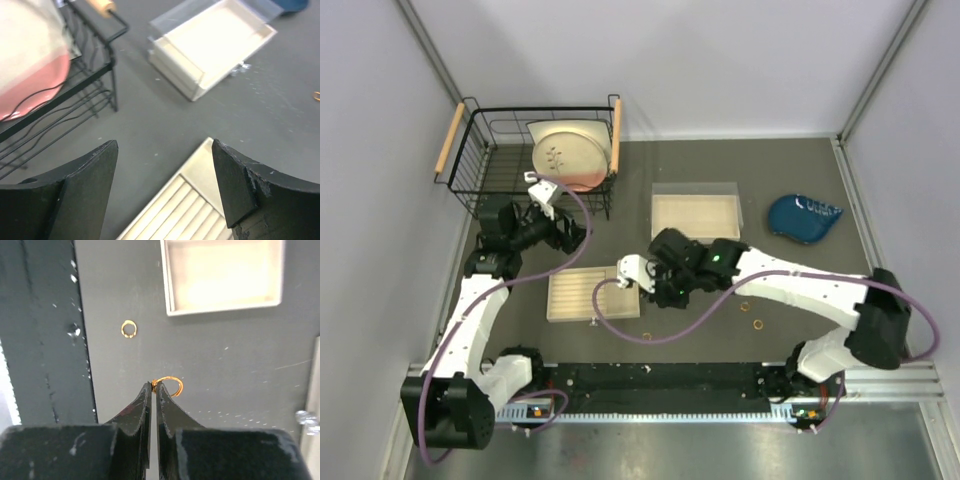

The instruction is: Organize the mixed jewelry

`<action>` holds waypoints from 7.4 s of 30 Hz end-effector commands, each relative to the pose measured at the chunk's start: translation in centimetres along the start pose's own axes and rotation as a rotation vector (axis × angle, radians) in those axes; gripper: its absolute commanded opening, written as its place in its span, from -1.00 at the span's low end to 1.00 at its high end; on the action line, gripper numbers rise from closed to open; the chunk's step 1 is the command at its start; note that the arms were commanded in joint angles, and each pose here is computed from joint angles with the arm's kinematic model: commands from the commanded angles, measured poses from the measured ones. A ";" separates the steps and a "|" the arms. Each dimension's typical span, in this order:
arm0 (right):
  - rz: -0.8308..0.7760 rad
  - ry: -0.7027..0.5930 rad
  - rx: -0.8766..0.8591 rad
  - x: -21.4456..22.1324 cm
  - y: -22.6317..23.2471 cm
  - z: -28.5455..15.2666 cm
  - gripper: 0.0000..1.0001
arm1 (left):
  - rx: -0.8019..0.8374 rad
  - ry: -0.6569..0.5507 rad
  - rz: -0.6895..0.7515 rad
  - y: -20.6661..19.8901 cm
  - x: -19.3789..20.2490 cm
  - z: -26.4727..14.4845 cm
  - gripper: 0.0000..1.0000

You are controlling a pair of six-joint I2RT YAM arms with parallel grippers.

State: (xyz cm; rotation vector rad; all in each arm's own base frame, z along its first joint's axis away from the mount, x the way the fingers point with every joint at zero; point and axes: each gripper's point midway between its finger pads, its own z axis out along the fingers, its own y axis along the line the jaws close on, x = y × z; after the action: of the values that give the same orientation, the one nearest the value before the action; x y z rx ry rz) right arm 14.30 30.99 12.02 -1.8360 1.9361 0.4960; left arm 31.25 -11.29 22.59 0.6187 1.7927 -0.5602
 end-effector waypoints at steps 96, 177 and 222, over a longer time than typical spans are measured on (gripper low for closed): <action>0.067 -0.446 -0.323 -12.5 -2.0 -16.0 -0.46 | 0.961 -0.307 0.314 -22.2 -4.6 -2.8 -1.00; 0.109 -0.277 0.246 -12.0 -11.5 -6.2 -1.00 | -0.377 0.410 0.161 8.8 9.8 -5.9 0.11; 0.193 -0.251 0.321 -8.2 -12.7 -7.4 -1.00 | 0.121 0.849 0.312 0.9 19.7 -0.3 -0.01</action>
State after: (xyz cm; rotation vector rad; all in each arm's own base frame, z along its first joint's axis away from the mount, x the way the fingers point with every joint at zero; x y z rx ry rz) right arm 26.69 33.68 20.69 -1.3915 1.9480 0.4192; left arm 24.88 -5.56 2.74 1.3656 2.4132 -0.1574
